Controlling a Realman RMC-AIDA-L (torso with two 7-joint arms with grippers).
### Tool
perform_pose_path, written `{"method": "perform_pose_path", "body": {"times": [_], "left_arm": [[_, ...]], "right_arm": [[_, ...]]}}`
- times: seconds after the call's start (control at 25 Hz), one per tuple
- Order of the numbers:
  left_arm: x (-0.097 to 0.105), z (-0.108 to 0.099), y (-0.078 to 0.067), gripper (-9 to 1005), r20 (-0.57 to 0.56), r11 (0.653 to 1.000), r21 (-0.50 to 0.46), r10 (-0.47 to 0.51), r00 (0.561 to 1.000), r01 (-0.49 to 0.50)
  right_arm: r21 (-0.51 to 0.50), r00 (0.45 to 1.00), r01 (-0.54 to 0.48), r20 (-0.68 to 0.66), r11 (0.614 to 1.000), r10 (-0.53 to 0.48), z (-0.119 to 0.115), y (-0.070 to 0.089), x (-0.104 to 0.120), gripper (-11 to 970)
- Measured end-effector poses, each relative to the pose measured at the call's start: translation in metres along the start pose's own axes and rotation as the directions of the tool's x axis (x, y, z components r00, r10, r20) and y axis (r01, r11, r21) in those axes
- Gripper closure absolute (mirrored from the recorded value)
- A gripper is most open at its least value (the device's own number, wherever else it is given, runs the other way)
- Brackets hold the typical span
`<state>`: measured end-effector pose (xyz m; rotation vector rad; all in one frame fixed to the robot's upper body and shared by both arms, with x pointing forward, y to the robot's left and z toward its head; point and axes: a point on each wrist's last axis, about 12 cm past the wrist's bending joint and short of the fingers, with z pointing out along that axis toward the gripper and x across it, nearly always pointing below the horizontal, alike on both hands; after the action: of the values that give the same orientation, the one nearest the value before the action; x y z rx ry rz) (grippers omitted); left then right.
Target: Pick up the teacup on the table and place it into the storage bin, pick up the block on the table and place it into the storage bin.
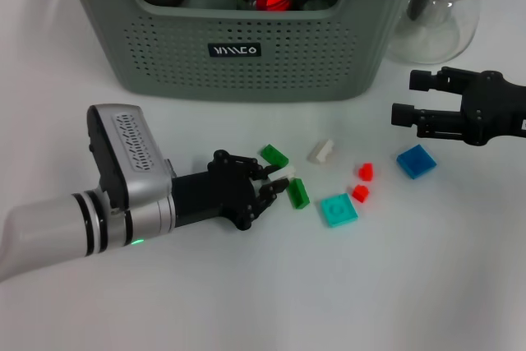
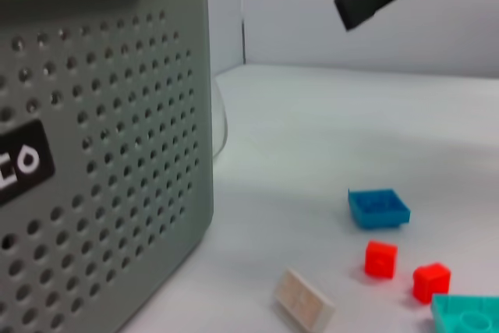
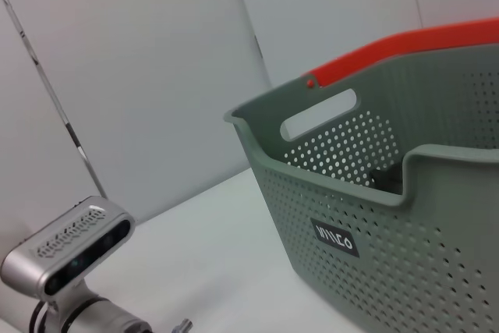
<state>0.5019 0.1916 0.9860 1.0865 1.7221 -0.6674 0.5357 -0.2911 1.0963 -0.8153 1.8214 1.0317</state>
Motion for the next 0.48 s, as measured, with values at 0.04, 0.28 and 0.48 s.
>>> {"method": "perform_pose_path", "body": {"times": [0.04,0.28,0.48], "left_arm": [[-0.001,-0.001,0.001,814,0.008,1.0,0.003,-0.006,1.0,0.006],[-0.007,-0.026,0.015,833,0.05,0.995,0.035,-0.1,0.994,0.099],[-0.023,-0.07,0.024,833,0.143,0.981,0.124,-0.167,0.976,0.149]], "right_arm": [[0.0,1.0,0.0,0.001,1.0,0.0,0.0,0.0,0.0,102],[-0.002,1.0,0.0,0.003,1.0,0.0,0.0,0.0,-0.001,103],[-0.002,1.0,0.001,0.003,1.0,-0.001,-0.001,0.0,-0.001,104]]}}
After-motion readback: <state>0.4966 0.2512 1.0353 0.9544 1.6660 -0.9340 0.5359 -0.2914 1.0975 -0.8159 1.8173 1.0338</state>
